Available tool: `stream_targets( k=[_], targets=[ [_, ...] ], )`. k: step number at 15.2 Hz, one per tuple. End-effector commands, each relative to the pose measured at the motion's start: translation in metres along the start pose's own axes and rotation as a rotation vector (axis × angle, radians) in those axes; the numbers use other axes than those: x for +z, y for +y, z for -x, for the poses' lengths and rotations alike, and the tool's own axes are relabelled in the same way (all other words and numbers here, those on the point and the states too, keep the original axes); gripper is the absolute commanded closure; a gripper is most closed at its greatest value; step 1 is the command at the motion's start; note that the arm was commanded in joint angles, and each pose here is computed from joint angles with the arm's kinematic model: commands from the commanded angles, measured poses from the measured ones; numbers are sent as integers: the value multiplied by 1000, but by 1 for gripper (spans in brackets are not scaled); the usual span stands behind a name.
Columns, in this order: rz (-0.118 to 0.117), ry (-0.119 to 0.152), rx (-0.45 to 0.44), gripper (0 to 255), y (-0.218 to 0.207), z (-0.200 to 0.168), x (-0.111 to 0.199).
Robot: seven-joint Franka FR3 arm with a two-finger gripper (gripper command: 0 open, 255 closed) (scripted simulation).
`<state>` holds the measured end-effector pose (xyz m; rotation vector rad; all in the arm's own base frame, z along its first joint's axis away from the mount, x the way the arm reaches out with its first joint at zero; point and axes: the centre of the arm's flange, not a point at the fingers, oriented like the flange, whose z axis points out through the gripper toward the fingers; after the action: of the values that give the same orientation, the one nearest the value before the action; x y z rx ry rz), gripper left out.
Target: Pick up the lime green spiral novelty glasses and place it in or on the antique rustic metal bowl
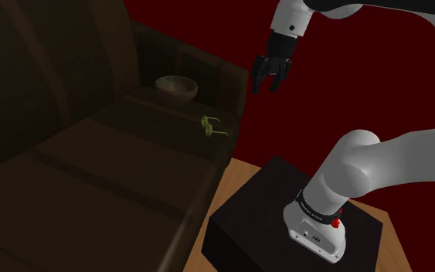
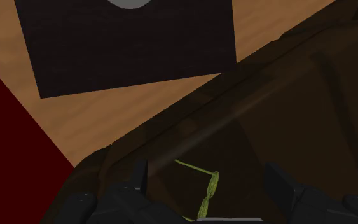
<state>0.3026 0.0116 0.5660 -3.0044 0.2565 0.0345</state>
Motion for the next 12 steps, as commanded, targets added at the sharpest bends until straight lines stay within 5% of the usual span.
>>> stream_targets(
  k=[1, 12],
  targets=[
    [0, 0, 0, 0, 0, 0, 0],
    [-31, 8, 118, 0, -24, -96, 103]
  ],
)
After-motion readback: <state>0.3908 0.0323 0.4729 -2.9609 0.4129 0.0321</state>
